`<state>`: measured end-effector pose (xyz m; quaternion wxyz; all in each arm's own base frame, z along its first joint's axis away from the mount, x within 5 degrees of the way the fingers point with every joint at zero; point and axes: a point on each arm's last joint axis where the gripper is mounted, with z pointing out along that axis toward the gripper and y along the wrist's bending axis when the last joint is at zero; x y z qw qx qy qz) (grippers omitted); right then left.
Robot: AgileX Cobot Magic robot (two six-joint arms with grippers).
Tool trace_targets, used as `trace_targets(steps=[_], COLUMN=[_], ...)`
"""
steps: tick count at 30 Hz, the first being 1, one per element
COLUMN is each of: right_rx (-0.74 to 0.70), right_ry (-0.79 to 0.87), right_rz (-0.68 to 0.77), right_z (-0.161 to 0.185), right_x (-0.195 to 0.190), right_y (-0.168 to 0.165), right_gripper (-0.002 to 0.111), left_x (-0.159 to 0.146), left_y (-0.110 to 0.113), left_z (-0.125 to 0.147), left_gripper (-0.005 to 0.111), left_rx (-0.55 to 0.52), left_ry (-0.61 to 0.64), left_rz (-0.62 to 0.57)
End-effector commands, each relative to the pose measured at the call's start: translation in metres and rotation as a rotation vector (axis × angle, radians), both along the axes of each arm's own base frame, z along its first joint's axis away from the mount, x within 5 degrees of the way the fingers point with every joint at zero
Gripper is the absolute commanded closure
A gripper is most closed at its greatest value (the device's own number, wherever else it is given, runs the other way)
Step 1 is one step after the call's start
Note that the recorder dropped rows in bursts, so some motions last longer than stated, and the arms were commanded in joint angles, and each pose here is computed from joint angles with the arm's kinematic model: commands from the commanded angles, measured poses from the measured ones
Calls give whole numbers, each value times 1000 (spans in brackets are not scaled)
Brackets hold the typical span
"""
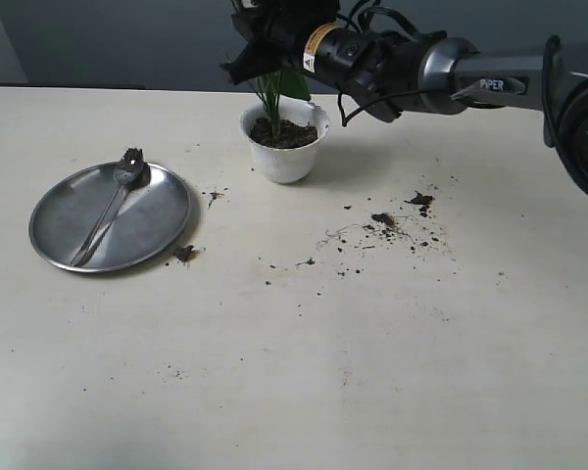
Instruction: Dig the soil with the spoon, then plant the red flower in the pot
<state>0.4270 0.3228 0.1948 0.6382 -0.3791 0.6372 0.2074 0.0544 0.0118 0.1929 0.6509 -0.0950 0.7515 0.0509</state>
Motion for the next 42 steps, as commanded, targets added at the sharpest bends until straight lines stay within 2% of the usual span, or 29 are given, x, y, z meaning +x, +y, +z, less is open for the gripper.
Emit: trace_targets(steps=[1,9,42], right_rx=[-38,-60,-182], right_ry=[38,56,205], right_rz=[-21,-38,-72], right_z=[-21,-25,-93], right_x=[-3,-1,-9], right_y=[-8,-11,-24], right_gripper=[109,109,109], left_x=[0,0,0], left_y=[0,0,0], left_z=[-1,-1,-1], left_gripper=[106,106,106], left_rx=[-8,-8,-8], left_ry=[-7,-7,-7], left_rz=[1,1,1])
